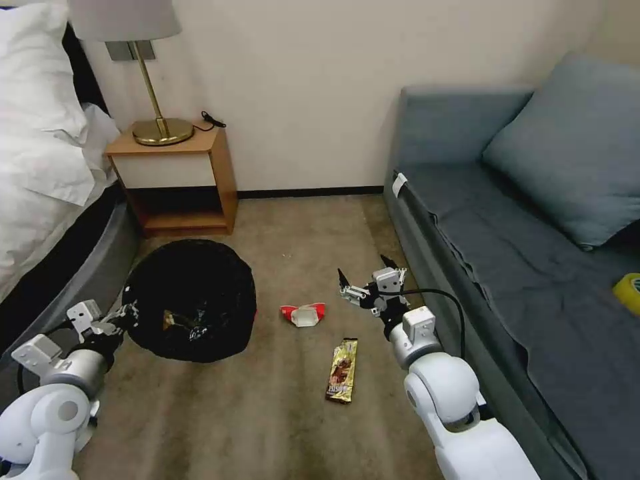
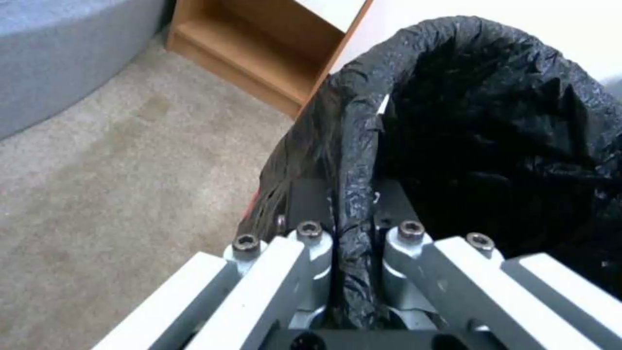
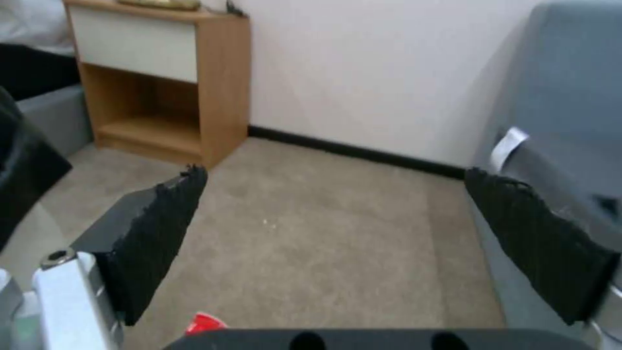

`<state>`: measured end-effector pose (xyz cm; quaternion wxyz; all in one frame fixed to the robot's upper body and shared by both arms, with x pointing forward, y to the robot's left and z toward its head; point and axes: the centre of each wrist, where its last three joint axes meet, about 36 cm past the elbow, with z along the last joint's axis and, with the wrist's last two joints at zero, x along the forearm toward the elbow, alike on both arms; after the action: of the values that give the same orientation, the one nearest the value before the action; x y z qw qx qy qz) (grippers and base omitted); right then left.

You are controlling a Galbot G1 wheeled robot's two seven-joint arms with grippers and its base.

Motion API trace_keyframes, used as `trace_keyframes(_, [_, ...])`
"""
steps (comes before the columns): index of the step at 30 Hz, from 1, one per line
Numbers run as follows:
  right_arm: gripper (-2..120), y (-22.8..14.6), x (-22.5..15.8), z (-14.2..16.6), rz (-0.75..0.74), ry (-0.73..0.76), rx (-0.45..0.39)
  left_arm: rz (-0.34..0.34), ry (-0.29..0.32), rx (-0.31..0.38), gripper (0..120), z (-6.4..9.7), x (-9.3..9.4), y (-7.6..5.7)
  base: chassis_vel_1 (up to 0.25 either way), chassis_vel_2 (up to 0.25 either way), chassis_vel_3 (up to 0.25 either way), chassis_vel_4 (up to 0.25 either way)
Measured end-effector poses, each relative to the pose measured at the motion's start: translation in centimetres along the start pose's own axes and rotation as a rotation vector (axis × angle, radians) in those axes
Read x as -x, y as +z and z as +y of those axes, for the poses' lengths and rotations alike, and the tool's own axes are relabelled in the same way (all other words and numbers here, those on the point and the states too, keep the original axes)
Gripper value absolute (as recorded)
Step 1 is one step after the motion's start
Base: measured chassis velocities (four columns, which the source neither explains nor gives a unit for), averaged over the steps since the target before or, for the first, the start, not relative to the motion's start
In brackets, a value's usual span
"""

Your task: Pick up the trash bin, then pick up the garbage on the floor and place it into the trash bin.

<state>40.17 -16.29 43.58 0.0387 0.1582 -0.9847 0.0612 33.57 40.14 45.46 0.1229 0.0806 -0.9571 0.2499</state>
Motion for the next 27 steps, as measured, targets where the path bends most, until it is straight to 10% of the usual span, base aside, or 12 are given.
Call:
trace_keyframes(13, [100,2.4,10.2,-5.0,0.307,-0.109,0.062,-0.014,0.063,0.005,4,-0.4,0.7,-0.6,0.000,0.000,0.000,0.000])
trace_keyframes(27, [100,7.5,17.9,-1.6,0.734,-0.171,0.222,-0.005,0.114,-0.006,4,-0.1,-0.3,-0.5,0.000,0.000,0.000,0.000])
